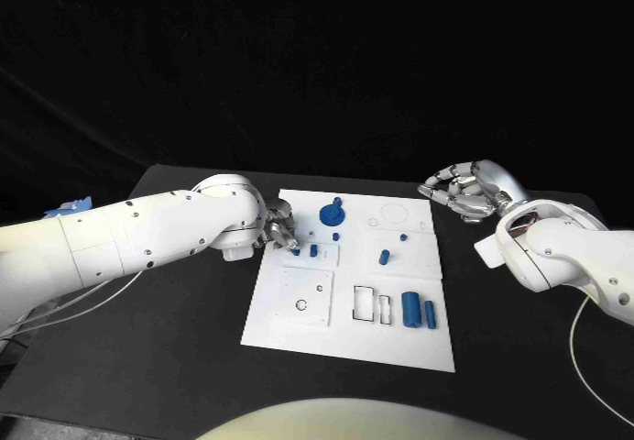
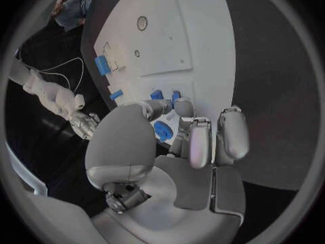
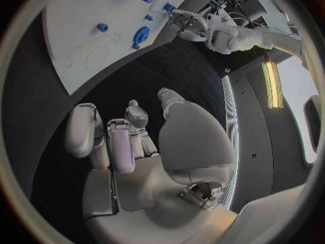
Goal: Assemble the parts on the task board
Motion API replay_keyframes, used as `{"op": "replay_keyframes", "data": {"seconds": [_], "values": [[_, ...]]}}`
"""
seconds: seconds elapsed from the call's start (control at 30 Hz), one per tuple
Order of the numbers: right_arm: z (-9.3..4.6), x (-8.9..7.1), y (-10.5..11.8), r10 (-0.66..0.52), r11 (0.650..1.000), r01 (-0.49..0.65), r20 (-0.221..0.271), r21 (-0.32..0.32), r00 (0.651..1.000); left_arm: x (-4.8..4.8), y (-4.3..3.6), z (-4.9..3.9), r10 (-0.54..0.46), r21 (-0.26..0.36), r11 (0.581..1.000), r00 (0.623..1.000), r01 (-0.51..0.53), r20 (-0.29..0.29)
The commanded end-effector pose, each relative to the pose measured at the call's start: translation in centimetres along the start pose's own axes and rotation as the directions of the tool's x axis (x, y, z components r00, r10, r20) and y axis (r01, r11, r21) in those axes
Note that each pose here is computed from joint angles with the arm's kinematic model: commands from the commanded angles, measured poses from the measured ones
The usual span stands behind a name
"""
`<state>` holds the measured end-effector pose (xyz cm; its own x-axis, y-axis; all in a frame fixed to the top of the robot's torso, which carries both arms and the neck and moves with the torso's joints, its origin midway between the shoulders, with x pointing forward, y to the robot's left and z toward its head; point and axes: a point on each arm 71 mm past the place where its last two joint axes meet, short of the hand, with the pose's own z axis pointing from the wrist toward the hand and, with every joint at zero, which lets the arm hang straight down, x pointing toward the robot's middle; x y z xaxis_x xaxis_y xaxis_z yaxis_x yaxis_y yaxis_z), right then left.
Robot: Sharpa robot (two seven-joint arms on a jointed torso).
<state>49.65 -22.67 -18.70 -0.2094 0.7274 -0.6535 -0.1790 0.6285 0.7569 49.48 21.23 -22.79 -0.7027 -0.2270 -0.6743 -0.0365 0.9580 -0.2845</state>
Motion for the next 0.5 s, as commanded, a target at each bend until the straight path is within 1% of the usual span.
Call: {"op": "replay_keyframes", "data": {"seconds": [0.03, 0.5], "values": [[-0.04, 0.13, 0.01, -0.003, 1.000, 0.003, -0.014, -0.003, 1.000, 0.20, -0.02, -0.04, 0.026, -0.011, 1.000, 1.000, -0.026, -0.016], [-0.06, 0.13, -0.04, -0.003, 1.000, 0.003, -0.014, -0.002, 1.000, 0.25, 0.04, -0.06, 0.030, -0.016, 0.999, 0.999, -0.030, -0.019]]}}
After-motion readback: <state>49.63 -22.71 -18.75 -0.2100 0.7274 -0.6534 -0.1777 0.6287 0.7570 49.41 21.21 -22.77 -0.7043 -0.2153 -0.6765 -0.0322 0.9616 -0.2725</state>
